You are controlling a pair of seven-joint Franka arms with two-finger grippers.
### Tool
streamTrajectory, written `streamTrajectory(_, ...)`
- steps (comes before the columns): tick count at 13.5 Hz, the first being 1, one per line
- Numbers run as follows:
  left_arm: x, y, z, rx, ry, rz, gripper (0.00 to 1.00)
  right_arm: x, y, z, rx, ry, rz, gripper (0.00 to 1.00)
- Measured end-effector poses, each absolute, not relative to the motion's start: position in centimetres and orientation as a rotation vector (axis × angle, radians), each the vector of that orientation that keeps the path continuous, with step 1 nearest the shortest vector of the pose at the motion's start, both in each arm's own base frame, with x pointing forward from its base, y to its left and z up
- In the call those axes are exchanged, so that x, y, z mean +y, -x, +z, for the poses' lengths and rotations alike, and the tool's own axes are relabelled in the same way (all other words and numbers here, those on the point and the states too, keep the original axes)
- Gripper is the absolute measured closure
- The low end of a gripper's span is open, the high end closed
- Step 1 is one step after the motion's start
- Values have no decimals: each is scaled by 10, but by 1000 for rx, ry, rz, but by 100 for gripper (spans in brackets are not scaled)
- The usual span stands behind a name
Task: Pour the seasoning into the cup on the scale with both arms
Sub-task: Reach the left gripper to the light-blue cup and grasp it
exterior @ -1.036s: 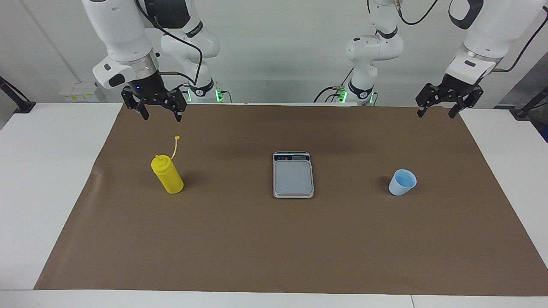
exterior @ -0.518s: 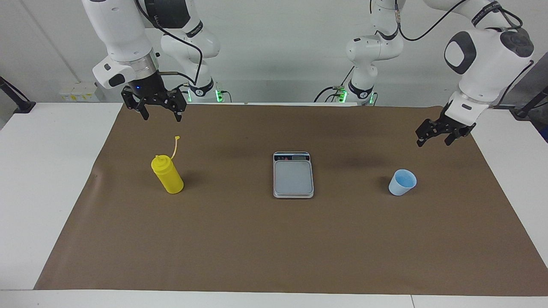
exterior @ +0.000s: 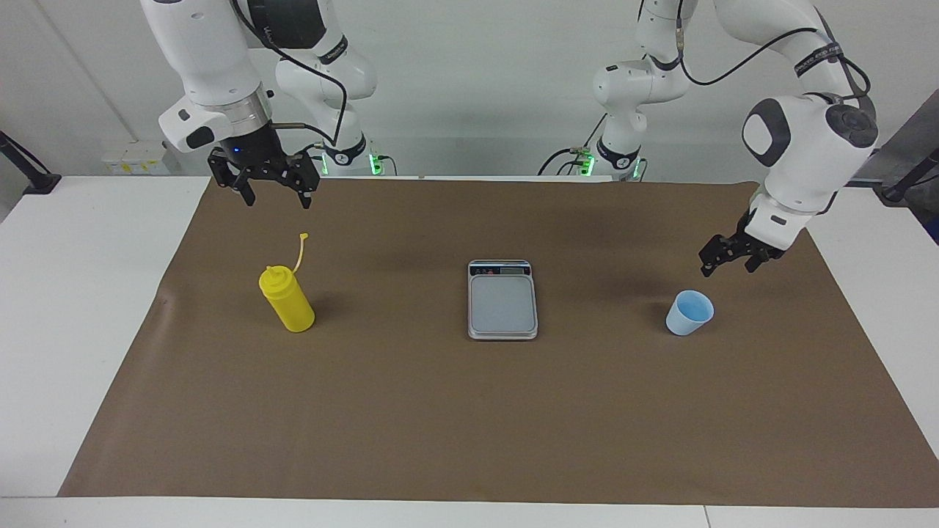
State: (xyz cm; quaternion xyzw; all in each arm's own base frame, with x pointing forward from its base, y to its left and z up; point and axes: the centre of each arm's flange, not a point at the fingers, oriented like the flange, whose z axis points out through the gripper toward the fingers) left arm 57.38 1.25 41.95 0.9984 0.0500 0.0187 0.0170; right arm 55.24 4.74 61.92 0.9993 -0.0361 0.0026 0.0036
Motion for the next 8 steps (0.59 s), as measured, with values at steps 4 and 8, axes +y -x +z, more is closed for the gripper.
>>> streamTrajectory(4, 14, -581, 378, 228, -3095, 36, 0, 47, -552, 619, -113, -3132, 8, 0)
streamTrajectory(8, 14, -580, 353, 250, -3092, 23, 0, 47, -552, 619, -113, -3132, 8, 0)
